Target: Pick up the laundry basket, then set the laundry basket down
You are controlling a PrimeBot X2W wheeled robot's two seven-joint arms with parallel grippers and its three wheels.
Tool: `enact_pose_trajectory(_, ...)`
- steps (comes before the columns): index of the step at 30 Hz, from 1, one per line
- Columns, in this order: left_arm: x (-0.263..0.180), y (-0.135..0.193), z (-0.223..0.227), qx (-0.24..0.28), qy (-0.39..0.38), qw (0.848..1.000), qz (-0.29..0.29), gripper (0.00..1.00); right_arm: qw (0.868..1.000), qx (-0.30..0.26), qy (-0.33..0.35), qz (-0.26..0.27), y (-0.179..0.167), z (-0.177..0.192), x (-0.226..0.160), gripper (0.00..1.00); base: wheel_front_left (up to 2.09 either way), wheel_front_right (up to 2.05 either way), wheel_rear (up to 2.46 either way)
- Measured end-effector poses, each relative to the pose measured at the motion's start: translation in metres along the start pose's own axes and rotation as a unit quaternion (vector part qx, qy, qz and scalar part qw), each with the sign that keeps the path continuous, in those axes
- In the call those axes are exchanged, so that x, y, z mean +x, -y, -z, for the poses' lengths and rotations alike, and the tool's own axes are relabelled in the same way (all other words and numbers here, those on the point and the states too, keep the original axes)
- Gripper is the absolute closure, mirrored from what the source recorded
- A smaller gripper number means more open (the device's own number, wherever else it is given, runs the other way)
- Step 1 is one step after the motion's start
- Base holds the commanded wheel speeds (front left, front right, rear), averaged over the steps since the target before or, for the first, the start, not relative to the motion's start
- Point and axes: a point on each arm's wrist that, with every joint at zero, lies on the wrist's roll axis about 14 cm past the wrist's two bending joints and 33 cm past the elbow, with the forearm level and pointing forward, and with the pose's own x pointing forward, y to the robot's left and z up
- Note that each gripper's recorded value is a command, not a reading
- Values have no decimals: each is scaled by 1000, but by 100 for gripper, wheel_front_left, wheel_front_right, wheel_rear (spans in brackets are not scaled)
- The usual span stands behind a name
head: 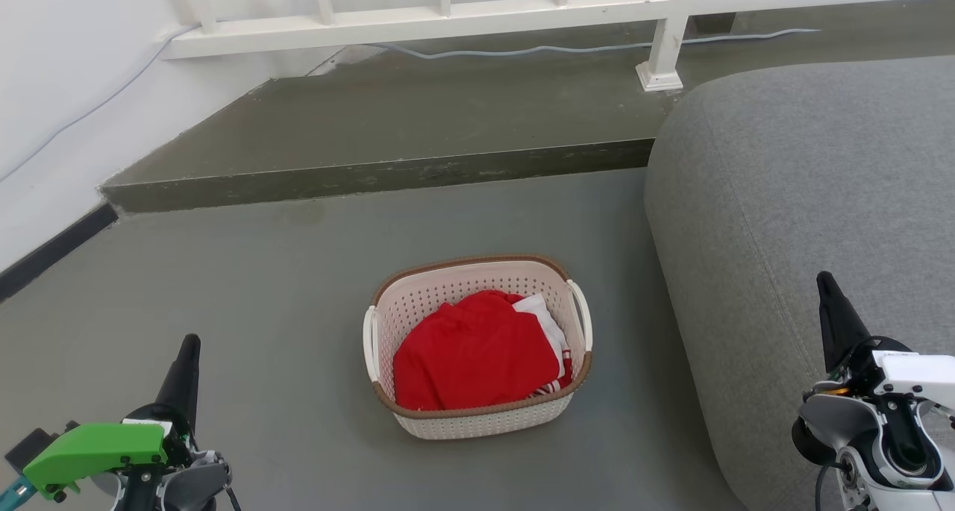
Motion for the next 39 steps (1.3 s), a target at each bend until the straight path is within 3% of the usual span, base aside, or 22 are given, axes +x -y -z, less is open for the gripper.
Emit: enact_pose_trajectory(39,0,0,0,0,0,1000,0,100,1000,1,-2,-2,0,0,0,100,0,0,0)
